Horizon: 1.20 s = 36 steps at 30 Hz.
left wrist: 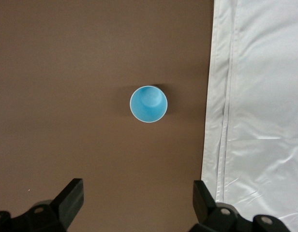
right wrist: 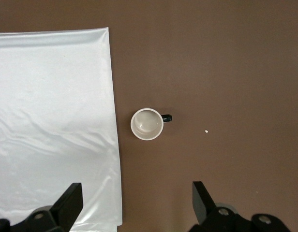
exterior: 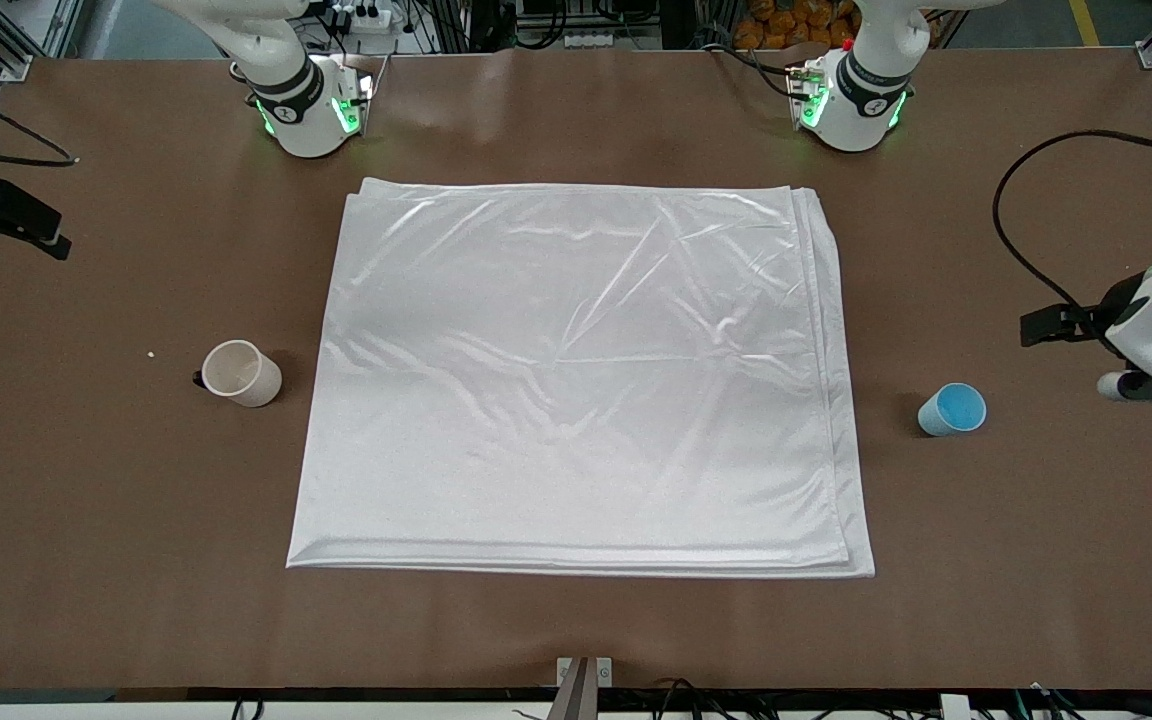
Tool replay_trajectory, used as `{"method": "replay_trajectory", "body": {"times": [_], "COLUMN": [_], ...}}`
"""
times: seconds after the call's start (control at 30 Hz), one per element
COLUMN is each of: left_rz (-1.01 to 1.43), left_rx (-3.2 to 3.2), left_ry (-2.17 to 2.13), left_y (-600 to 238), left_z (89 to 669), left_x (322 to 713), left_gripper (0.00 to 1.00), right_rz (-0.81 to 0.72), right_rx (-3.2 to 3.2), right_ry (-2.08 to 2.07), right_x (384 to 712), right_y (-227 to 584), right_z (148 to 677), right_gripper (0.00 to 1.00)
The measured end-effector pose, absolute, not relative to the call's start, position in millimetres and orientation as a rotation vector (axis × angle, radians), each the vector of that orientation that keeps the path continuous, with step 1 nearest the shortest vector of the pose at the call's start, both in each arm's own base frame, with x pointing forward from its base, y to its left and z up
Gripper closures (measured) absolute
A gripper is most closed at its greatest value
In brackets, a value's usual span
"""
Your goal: Place blue cup into white mug on cloth
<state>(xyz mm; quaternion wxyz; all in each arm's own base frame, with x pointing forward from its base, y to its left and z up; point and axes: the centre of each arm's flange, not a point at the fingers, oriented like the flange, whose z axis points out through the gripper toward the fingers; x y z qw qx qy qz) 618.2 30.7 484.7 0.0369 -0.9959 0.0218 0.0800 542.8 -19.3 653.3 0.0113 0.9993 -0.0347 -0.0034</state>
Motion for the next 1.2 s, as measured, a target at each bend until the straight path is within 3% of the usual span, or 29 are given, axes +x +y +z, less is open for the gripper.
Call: {"method": "replay_trajectory", "body": {"times": [0.57,1.2], "left_rz": [0.386,0.385], "left_rx": [-2.987,-2.982], "left_ry": [0.051,0.053], "left_y": [61.6,76.5], "left_z": [363.0,271.1], "left_x": [649.0,664.8], "left_gripper": [0.00,0.00], "right_rz": [-0.054,-0.082], "right_rx": [3.118,3.119], "right_ry": [-0.098,0.249], "right_x": [550.6,554.6], "right_y": [-30.7,-67.9], "right_z": [615.7,516.3], "right_gripper": [0.00,0.05]}}
